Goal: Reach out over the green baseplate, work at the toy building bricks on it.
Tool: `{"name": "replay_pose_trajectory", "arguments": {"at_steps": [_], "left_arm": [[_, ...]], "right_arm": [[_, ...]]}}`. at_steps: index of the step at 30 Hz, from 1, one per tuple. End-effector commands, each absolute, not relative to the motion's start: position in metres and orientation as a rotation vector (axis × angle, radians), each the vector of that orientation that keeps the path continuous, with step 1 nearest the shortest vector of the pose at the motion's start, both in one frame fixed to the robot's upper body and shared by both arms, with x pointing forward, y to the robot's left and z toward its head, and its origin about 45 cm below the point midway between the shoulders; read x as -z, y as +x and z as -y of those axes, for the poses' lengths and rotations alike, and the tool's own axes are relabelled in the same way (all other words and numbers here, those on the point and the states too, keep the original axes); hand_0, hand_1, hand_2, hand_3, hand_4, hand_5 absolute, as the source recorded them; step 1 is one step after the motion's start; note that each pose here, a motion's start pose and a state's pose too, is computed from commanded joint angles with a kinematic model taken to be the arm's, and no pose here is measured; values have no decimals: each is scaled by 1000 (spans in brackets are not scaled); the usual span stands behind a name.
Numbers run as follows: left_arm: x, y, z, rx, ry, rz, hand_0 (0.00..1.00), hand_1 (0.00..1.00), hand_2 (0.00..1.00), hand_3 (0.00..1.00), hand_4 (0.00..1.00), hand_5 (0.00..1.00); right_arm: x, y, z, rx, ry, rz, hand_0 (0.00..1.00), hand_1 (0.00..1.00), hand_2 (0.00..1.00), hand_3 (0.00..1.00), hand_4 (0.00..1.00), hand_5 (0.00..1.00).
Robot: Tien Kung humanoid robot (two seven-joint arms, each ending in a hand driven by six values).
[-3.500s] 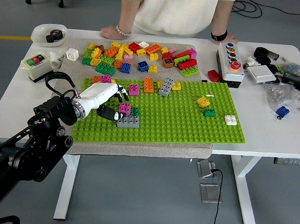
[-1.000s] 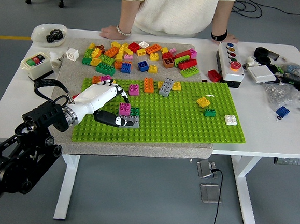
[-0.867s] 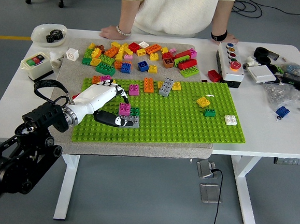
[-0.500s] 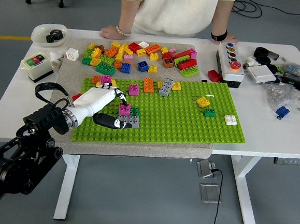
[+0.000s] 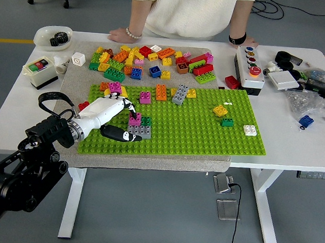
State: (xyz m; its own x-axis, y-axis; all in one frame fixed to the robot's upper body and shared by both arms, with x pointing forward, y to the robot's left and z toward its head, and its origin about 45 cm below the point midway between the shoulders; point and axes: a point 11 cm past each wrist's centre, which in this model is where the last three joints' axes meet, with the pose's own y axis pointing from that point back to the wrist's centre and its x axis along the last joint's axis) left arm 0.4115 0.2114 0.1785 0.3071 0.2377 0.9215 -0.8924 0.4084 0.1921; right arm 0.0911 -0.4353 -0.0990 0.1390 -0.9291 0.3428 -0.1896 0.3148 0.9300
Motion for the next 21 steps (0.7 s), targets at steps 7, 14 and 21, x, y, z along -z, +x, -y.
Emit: {"name": "replay_pose_trajectory", "arguments": {"at_steps": [7,14,21], "left_arm": [[-179,413,-210,-876,827,967,998,935,855,589,998,557],[-178,414,-210,-875,830,965,998,935,855,588,998,555],[-173,413,-211,-866,844,952,998,935,855,588,998,550]], "right_arm": [[99,92,436,753,1145,1342,745,637,677,613,854,557],[99,92,435,753,1147,1342,745,637,677,614,853,555],[99,91,435,752,1146,1340,745,637,677,613,854,555]]}}
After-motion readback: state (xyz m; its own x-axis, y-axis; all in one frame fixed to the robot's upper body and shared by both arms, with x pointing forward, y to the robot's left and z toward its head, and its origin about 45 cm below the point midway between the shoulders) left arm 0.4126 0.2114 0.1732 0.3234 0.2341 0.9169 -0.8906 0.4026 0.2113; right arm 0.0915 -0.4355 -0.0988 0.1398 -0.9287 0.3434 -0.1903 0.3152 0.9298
